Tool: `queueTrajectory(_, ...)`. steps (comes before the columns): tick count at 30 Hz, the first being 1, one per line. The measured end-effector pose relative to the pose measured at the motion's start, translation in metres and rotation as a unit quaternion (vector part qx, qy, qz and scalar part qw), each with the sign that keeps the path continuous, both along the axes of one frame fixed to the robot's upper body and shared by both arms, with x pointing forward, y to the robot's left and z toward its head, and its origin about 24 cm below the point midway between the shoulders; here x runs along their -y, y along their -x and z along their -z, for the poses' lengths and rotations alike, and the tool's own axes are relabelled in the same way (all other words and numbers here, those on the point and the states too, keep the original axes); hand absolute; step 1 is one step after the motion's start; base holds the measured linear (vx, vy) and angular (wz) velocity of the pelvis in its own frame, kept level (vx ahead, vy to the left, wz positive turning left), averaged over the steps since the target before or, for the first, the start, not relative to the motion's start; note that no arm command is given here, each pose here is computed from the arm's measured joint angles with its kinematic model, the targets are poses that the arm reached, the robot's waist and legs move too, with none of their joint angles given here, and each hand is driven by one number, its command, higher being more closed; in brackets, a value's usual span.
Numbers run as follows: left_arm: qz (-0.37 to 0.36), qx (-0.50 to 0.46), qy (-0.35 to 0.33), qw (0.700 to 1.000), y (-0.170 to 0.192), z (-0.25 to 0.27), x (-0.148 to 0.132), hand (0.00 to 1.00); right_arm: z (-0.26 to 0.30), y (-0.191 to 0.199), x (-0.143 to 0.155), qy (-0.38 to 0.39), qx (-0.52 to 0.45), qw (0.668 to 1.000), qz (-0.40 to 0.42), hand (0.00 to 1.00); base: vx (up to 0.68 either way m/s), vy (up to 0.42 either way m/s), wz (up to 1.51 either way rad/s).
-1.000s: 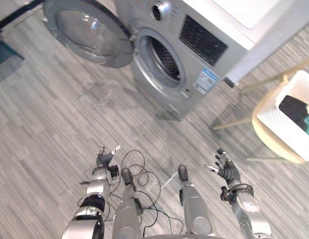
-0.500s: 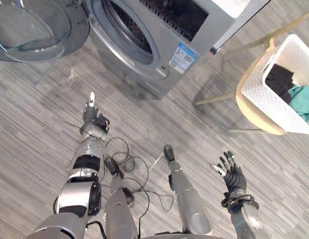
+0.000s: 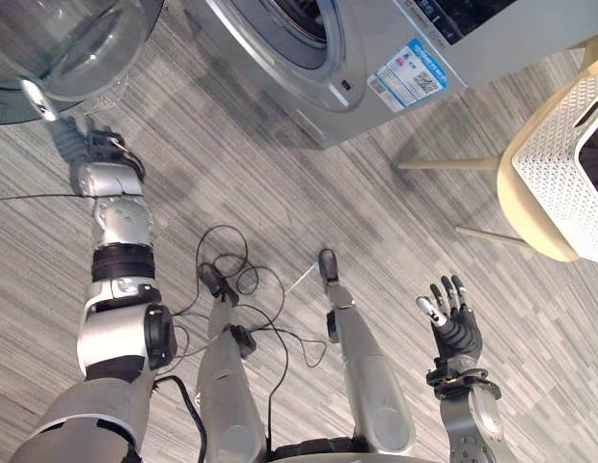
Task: Pick up the laundry basket with both hands and put the clothes into the washing machine.
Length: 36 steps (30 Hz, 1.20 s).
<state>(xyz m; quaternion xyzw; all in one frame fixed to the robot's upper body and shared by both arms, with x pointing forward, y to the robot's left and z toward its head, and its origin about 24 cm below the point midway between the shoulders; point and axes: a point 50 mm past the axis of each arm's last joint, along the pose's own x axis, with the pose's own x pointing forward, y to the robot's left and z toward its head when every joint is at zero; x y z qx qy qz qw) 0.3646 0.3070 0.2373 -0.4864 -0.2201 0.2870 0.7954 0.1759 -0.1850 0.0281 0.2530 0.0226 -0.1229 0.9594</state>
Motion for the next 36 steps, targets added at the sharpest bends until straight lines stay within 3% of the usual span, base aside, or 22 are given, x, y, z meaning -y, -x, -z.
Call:
queueTrajectory(16, -0.068, 0.010, 0.005, 0.998, 0.020, -0.020, -0.036, 0.00, 0.009, 0.002, 0.001, -0.006, -0.011, 1.000, -0.005, 0.00, 0.00, -0.030, -0.12)
queueTrajectory(21, -0.083, -0.034, -0.007, 0.996, 0.033, 0.020, -0.055, 0.00, 0.010, 0.001, 0.001, -0.006, -0.013, 1.000, -0.005, 0.00, 0.01, -0.025, -0.18)
queueTrajectory(25, -0.102, -0.132, -0.068, 0.984, 0.069, 0.084, -0.072, 0.00, 0.023, 0.002, 0.005, 0.012, -0.039, 0.999, -0.007, 0.00, 0.02, -0.033, -0.10)
queueTrajectory(27, -0.089, -0.160, -0.108, 0.977, 0.088, 0.114, -0.061, 0.00, 0.032, 0.001, 0.013, 0.042, -0.065, 0.997, -0.004, 0.00, 0.02, -0.002, 0.25)
queueTrajectory(30, -0.034, -0.248, -0.150, 0.956, 0.118, 0.182, -0.023, 0.00, 0.060, 0.010, 0.027, 0.089, -0.139, 0.986, 0.005, 0.00, 0.01, 0.025, 0.42)
queueTrajectory(36, 0.109, -0.442, -0.100, 0.885, 0.218, 0.314, 0.058, 0.00, 0.131, 0.047, 0.051, 0.100, -0.332, 0.938, 0.024, 0.00, 0.02, 0.070, 0.49)
